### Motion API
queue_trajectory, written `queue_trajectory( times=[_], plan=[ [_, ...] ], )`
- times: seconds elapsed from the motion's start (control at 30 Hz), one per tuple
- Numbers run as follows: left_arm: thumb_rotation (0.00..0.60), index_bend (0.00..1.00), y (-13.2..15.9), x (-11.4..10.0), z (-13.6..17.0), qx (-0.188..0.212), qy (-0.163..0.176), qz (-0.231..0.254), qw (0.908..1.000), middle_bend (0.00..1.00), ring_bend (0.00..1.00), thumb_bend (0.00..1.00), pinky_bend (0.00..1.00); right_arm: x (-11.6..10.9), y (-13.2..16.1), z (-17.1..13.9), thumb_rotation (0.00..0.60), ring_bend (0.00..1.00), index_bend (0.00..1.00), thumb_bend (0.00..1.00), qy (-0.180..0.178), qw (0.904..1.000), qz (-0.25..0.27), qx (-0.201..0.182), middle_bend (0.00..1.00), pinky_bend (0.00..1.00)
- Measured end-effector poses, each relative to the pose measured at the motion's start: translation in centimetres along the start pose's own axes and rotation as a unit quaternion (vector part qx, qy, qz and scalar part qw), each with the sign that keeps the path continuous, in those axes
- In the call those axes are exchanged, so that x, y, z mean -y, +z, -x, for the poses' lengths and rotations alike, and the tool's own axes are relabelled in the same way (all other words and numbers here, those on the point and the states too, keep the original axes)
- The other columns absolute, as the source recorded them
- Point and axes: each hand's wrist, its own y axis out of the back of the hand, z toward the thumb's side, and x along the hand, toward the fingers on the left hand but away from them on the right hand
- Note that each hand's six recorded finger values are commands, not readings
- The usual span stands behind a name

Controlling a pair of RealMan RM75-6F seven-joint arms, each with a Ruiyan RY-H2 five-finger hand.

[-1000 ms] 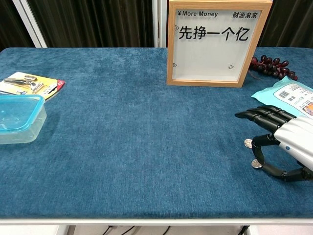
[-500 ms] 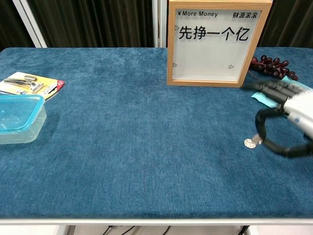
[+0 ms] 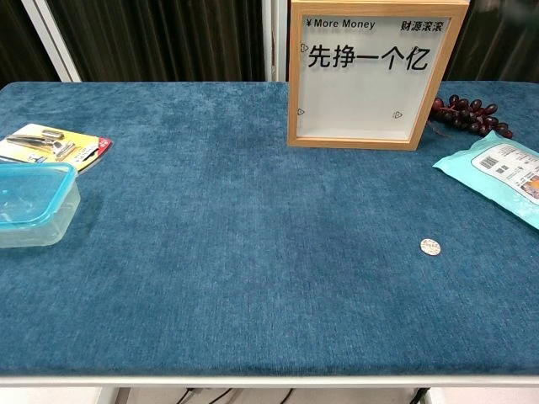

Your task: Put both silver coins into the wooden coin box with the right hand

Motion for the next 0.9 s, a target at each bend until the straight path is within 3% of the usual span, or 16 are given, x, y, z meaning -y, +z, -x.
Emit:
queue_trajectory(
  times=[0.27, 0.47, 0.7, 0.9],
  plan=[
    [0.600, 0.00, 0.1, -0.2, -0.1, 0.001, -0.004, 0.001, 1.0000, 0.00, 0.00, 0.05, 0.00, -1.5, -0.8, 5.9, 0.600, 0.00, 0.74, 0.48, 0.055, 0.9963, 0.000, 0.066, 0.08, 0.00],
    [0.600, 0.00, 0.0, -0.7, 0.1, -0.002, -0.005, -0.001, 1.0000, 0.00, 0.00, 0.05, 0.00, -1.2, -0.6, 9.6, 0.600, 0.00, 0.74, 0.48, 0.103, 0.9869, 0.030, 0.121, 0.08, 0.00],
    [0.600, 0.00, -0.3, -1.1, 0.4, -0.005, -0.004, -0.002, 1.0000, 0.00, 0.00, 0.05, 0.00, -0.3, 0.4, 12.7, 0.600, 0.00, 0.74, 0.48, 0.165, 0.9624, 0.093, 0.195, 0.09, 0.00],
    [0.600, 0.00, -0.5, -1.2, 0.4, -0.006, -0.006, -0.003, 1.0000, 0.00, 0.00, 0.05, 0.00, -0.1, 2.6, 15.1, 0.600, 0.00, 0.74, 0.48, 0.210, 0.9396, 0.133, 0.235, 0.09, 0.00]
  ],
)
